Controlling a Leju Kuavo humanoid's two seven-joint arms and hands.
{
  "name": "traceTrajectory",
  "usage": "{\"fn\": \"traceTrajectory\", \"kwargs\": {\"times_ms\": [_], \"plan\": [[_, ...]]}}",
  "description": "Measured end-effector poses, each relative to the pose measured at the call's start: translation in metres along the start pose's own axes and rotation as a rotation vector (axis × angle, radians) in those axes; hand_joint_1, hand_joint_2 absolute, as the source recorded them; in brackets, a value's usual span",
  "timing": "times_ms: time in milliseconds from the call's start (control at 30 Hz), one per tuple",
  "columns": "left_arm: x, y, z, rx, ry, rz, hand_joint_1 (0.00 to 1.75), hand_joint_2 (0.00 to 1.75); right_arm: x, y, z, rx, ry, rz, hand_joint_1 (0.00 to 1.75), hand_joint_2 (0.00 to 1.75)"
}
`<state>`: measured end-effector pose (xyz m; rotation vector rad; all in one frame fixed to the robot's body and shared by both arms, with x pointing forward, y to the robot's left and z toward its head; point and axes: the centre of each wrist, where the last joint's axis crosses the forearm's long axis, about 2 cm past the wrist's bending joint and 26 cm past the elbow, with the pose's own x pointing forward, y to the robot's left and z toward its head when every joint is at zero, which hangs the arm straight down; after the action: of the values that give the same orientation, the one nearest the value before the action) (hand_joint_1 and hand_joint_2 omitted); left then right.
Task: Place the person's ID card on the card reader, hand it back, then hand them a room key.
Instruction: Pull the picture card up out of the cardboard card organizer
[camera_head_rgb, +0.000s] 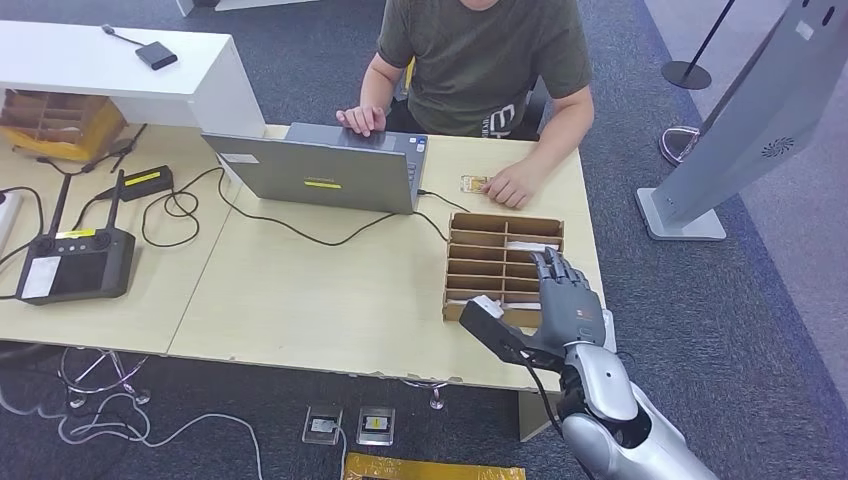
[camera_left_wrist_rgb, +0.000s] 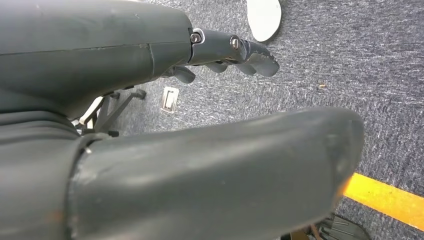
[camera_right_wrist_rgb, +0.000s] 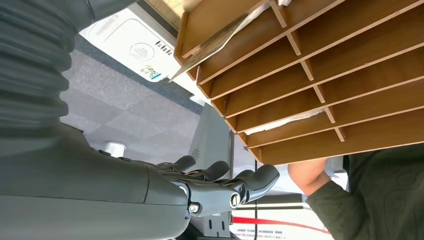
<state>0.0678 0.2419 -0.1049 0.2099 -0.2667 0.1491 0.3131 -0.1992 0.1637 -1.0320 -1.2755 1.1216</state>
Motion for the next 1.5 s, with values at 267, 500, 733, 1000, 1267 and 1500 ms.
{"fn": "traceTrajectory", "kwargs": {"times_ms": [267,500,733,1000,1267,1500], "plan": [[0.000,0.000,0.000,0.007,0.007,0.015,0.00,0.00,0.004,0.002,-0.006,0.012,-0.006,0.009,0.00,1.75],[0.000,0.000,0.000,0.012,0.010,0.017,0.00,0.00,0.005,0.006,-0.010,0.025,-0.002,0.021,0.00,1.75],[0.000,0.000,0.000,0.014,0.009,0.014,0.00,0.00,0.003,0.010,-0.016,0.040,0.012,0.035,0.00,1.75],[0.000,0.000,0.000,0.014,0.007,0.006,0.00,0.00,-0.002,0.015,-0.019,0.049,0.032,0.051,0.00,1.75],[0.000,0.000,0.000,0.014,0.006,0.002,0.00,0.00,-0.006,0.019,-0.021,0.048,0.051,0.066,0.00,1.75],[0.000,0.000,0.000,0.013,0.005,-0.002,0.00,0.00,-0.009,0.021,-0.021,0.052,0.059,0.077,0.00,1.75]]}}
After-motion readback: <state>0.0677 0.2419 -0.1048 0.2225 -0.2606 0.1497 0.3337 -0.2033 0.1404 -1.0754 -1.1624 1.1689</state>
